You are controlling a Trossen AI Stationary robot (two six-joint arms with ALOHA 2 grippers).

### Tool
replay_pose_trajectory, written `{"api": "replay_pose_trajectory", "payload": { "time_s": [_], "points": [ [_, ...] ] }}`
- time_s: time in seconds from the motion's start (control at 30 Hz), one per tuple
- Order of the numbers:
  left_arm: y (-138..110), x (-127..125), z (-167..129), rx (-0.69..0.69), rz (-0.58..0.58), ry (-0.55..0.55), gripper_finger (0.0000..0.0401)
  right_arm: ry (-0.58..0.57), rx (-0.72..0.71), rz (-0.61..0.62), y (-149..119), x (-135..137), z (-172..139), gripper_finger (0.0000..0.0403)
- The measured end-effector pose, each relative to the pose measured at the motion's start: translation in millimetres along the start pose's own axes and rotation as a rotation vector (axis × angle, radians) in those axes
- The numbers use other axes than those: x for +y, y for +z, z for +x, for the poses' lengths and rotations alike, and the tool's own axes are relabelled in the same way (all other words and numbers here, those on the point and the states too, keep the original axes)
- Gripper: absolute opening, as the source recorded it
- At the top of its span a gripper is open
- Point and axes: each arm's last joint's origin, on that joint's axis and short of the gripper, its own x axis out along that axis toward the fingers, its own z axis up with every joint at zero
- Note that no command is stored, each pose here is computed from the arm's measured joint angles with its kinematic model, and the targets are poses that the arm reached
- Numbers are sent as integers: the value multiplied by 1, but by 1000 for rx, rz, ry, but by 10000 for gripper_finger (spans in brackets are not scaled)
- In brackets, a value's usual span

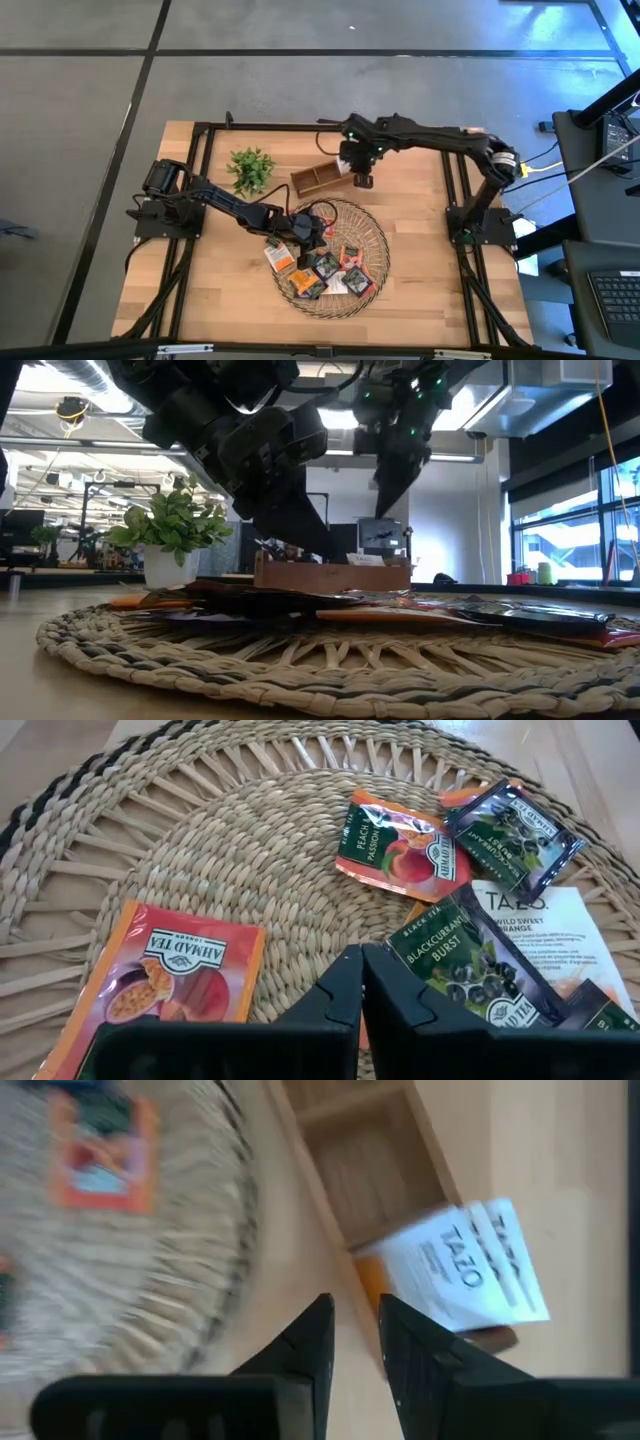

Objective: Pick & Place Tea
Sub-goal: Adjust the wooden organizer on the table

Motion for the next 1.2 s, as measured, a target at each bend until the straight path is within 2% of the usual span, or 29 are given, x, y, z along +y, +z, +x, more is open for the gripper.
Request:
{"api": "replay_pose_trajectory", "payload": {
  "time_s": [0.17, 0.33, 0.5, 0.67, 0.9, 1.2],
  "points": [
    [0, 0, 0, 1, 0, -1, 4, -22, -116, 14, -12, 10, -26, 85],
    [0, 0, 0, 1, 0, -1, 4, -93, -239, 57, -40, 15, -38, 85],
    [0, 0, 0, 0, 0, -1, 4, -265, -357, 105, -63, 4, -31, 85],
    [0, -1, 0, -4, -1, -2, 4, -355, -436, 134, -71, -21, -14, 85],
    [1, -1, 0, -9, -4, -1, 4, -382, -345, 145, -73, -57, 10, 85],
    [1, 0, 0, -13, -4, 12, 4, -313, -206, 133, -85, -86, 53, 85]
  ]
}}
